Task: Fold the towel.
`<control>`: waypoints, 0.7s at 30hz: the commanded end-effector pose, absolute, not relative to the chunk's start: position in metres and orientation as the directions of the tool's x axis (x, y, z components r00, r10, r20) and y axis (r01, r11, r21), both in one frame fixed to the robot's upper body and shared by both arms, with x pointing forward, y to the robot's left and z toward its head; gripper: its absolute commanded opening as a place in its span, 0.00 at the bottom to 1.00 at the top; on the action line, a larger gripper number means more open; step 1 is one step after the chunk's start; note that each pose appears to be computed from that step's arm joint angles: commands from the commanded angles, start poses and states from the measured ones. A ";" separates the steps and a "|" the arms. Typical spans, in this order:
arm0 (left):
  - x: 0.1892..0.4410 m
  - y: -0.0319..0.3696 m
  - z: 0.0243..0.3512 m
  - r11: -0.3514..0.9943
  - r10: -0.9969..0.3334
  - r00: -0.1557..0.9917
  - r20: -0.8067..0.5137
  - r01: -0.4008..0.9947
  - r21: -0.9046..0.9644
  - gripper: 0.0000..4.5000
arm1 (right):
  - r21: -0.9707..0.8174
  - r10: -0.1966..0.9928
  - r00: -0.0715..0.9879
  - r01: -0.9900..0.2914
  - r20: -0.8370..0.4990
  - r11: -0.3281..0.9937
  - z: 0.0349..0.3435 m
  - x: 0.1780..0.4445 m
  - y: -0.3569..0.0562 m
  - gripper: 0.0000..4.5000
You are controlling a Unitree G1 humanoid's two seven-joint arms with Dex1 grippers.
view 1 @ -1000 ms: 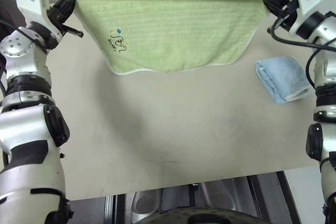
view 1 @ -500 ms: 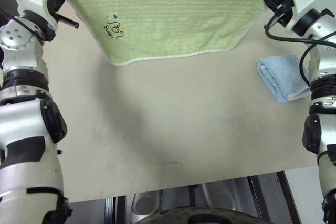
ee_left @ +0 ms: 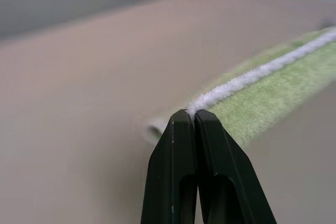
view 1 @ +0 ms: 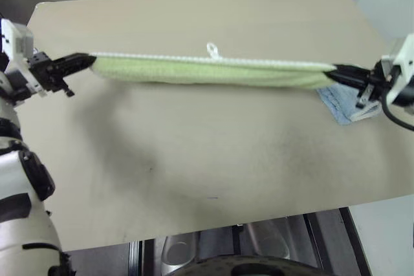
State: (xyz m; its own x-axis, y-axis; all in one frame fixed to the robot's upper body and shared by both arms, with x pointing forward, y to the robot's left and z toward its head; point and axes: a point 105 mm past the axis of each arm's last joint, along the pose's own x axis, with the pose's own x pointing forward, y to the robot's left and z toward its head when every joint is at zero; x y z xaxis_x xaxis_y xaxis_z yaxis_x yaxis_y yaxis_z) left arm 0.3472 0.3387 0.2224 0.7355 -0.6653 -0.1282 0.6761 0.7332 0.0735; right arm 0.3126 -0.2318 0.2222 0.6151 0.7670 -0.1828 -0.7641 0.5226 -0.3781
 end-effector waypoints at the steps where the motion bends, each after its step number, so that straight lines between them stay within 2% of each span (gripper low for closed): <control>1: 0.321 0.360 0.234 0.736 -0.657 0.734 -0.174 0.674 0.063 0.00 | -0.377 0.720 0.672 -0.721 -0.173 0.582 0.238 0.297 -0.255 0.00; 5: 0.300 0.355 0.207 0.666 -0.687 0.645 -0.337 0.743 0.065 0.00 | -0.341 0.713 0.661 -0.743 -0.235 0.576 0.213 0.283 -0.256 0.00; 10: 0.283 0.336 0.195 0.604 -0.729 0.555 -0.401 0.797 0.006 0.00 | -0.306 0.729 0.616 -0.785 -0.299 0.538 0.191 0.264 -0.248 0.00; 14: 0.263 0.322 0.183 0.565 -0.755 0.483 -0.443 0.822 -0.067 0.00 | -0.249 0.762 0.530 -0.848 -0.371 0.468 0.170 0.236 -0.237 0.00; 17: 0.253 0.324 0.179 0.564 -0.741 0.463 -0.486 0.822 -0.077 0.00 | -0.219 0.773 0.504 -0.864 -0.386 0.454 0.166 0.223 -0.234 0.00; 21: 0.249 0.326 0.189 0.557 -0.727 0.461 -0.509 0.829 -0.045 0.00 | -0.221 0.745 0.472 -0.881 -0.470 0.419 0.153 0.206 -0.240 0.00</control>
